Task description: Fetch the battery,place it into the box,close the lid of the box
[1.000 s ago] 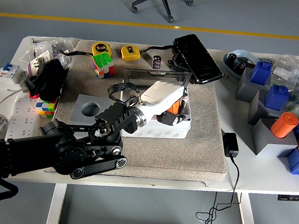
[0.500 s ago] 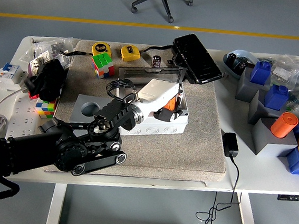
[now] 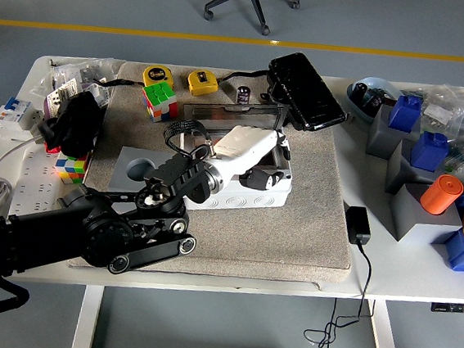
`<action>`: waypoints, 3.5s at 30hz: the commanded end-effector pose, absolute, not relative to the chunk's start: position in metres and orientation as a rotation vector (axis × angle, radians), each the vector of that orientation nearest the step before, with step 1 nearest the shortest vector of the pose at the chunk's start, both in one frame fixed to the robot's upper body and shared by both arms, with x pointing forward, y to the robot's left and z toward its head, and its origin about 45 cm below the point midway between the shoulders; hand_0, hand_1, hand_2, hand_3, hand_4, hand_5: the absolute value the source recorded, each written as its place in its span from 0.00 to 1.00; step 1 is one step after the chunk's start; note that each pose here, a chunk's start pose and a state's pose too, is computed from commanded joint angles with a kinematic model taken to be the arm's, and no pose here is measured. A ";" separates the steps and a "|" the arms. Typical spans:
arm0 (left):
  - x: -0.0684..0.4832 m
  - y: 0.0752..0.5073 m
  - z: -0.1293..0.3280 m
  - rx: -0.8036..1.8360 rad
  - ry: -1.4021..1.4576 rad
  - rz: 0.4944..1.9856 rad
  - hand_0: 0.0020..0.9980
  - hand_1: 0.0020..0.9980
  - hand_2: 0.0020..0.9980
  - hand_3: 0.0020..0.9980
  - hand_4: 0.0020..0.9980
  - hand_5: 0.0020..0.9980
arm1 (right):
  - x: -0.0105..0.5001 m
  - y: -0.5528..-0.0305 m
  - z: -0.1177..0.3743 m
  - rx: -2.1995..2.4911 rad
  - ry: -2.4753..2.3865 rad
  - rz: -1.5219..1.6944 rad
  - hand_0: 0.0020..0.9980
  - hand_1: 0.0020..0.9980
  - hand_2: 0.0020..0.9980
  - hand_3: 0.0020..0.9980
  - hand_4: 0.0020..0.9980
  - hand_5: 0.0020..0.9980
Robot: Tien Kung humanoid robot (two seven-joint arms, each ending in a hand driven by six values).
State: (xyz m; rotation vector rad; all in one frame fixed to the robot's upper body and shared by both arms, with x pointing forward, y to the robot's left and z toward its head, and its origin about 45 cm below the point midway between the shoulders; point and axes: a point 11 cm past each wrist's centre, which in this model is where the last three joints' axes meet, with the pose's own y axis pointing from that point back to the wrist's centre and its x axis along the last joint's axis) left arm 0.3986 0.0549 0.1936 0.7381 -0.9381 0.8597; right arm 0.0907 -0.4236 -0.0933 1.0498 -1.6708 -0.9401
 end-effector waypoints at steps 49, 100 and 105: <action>0.367 0.142 0.204 0.620 -0.607 1.027 0.42 0.57 0.54 0.56 0.91 0.30 | 0.085 -0.424 -0.094 1.040 -1.680 -0.955 0.61 0.63 0.59 0.56 0.90 0.46; 0.381 0.116 0.192 0.490 -0.496 1.028 0.48 0.67 0.63 0.60 0.91 0.31 | 0.084 -0.420 -0.095 1.045 -1.675 -0.960 0.61 0.63 0.59 0.56 0.90 0.46; 0.380 0.127 0.188 0.512 -0.492 1.041 0.48 0.67 0.63 0.60 0.91 0.31 | 0.082 -0.421 -0.096 1.041 -1.673 -0.962 0.61 0.63 0.59 0.56 0.90 0.46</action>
